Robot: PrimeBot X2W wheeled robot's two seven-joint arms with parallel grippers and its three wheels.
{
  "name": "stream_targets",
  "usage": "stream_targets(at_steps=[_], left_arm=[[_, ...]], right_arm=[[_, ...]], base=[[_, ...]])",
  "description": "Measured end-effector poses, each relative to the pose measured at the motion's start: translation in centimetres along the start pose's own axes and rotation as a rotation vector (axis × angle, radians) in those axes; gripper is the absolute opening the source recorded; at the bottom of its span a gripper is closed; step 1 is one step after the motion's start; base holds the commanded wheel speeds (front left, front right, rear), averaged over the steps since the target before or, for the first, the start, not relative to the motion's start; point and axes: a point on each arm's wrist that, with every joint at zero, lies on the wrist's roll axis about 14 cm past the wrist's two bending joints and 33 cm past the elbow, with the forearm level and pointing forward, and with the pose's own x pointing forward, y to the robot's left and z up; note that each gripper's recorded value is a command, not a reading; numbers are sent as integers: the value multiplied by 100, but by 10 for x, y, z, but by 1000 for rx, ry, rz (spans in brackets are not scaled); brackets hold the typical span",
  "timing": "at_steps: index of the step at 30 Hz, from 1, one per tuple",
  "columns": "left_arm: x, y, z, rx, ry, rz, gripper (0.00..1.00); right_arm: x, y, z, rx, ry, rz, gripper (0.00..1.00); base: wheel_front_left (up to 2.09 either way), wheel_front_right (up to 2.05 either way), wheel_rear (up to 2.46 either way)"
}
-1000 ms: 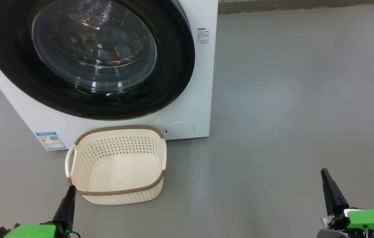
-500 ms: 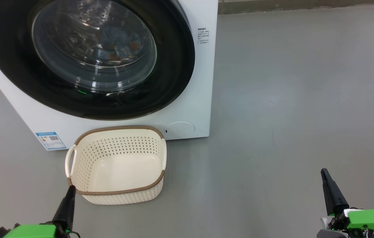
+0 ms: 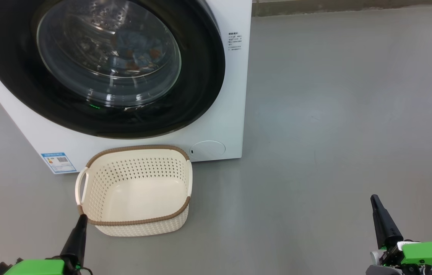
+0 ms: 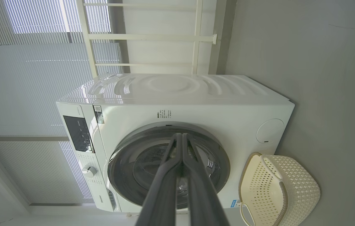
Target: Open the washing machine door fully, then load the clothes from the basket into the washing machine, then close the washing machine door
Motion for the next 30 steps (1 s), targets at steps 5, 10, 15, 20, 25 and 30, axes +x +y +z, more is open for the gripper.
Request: stream_targets(at_steps=[5,10,15,20,25,30], left_arm=[[0,0,0,0,0,0,0],[0,0,0,0,-1,0,0],[0,0,0,0,-1,0,0],[0,0,0,0,-1,0,0],[0,0,0,0,-1,0,0],[0,0,0,0,-1,0,0]], right_arm=[[0,0,0,0,0,0,0],[0,0,0,0,0,0,0],[0,0,0,0,0,0,0],[0,0,0,0,0,0,0],[0,0,0,0,0,0,0],[0,0,0,0,0,0,0]], base=[[0,0,0],[0,0,0],[0,0,0],[0,0,0],[0,0,0],[0,0,0]])
